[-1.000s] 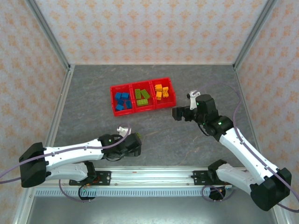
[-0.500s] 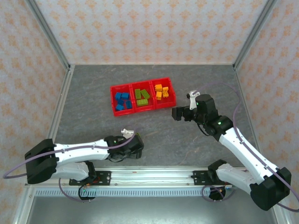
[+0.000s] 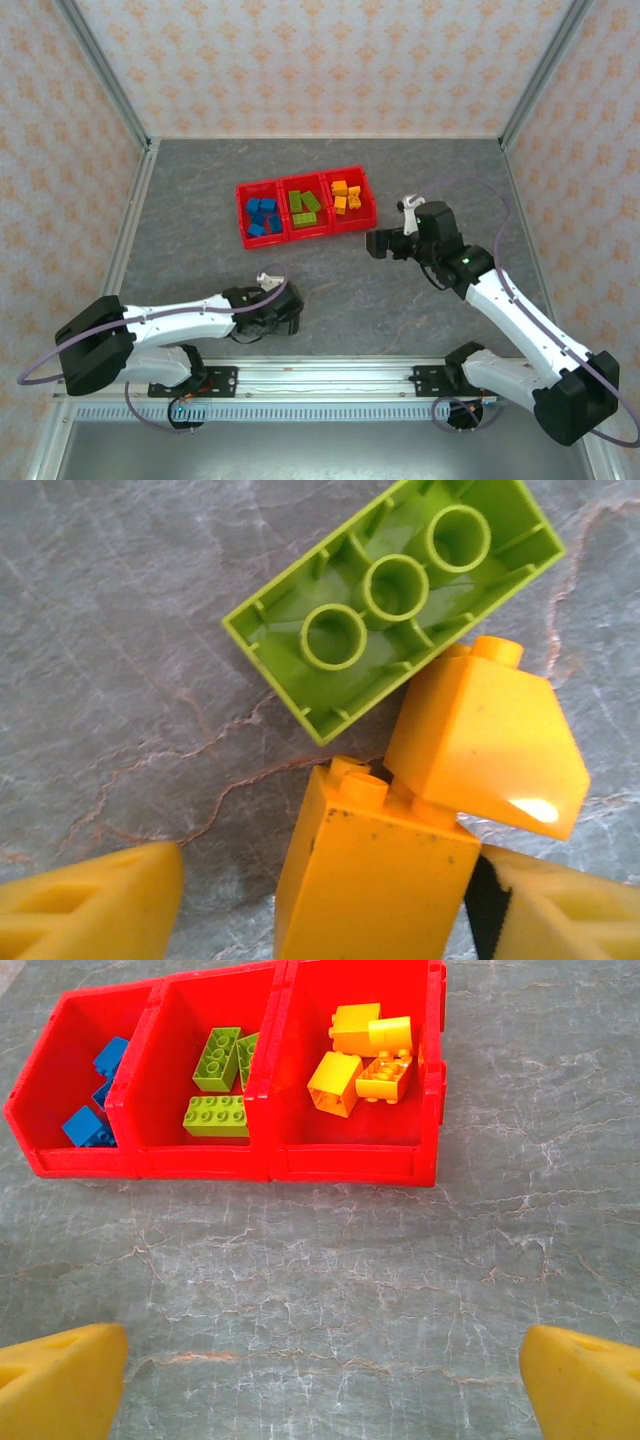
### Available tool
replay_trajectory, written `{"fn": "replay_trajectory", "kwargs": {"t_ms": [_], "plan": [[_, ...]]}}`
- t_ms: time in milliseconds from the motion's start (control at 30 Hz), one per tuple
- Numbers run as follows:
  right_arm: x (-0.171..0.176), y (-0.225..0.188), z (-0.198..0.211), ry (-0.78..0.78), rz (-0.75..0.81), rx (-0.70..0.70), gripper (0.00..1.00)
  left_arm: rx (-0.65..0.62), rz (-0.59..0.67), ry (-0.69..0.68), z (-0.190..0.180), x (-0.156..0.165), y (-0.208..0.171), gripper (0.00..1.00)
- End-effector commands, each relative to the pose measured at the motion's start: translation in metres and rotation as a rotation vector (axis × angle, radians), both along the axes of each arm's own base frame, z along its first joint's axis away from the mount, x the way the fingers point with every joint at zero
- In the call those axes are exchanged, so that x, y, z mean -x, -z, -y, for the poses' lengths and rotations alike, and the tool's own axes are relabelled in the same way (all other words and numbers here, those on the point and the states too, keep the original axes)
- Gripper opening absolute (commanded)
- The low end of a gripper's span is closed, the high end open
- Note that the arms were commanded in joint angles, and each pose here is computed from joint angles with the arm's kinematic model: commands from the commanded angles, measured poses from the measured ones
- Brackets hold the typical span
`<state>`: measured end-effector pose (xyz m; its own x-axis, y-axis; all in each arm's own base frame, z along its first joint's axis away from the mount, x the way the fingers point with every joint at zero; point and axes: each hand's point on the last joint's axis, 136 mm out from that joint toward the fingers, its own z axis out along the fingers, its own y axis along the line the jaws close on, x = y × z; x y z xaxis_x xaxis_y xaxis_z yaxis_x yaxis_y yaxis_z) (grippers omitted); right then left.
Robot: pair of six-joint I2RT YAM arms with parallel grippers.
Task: Sort the legos into containers by color
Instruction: Pick up the lego from the middle-left of the table.
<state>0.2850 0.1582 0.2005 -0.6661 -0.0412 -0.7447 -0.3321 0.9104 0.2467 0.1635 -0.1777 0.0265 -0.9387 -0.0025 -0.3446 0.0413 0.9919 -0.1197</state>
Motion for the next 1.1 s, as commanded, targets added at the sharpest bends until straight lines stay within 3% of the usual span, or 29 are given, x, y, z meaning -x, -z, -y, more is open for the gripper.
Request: {"fn": "replay_trajectory", "kwargs": {"t_ms": [0, 367, 600, 833, 1067], "plan": [[-0.004, 0.001, 0.005, 0.024, 0.011, 0.022, 1.00, 0.038, 0.022, 0.042, 0.008, -0.004, -0.004, 0.71], [-0.005, 0.000, 0.009, 0.037, 0.021, 0.038, 1.00, 0.028, 0.013, 0.060, 0.012, -0.008, 0.012, 0.63], [-0.004, -0.002, 0.009, 0.035, 0.028, 0.039, 1.00, 0.018, 0.023, 0.077, 0.018, -0.012, 0.009, 0.50], [-0.006, -0.001, 0.011, 0.051, 0.034, 0.041, 1.00, 0.024, 0.075, 0.110, 0.030, -0.009, -0.012, 0.35], [-0.009, -0.011, 0.018, 0.086, 0.069, 0.047, 1.00, 0.020, 0.192, 0.117, 0.039, -0.008, -0.064, 0.31]]}}
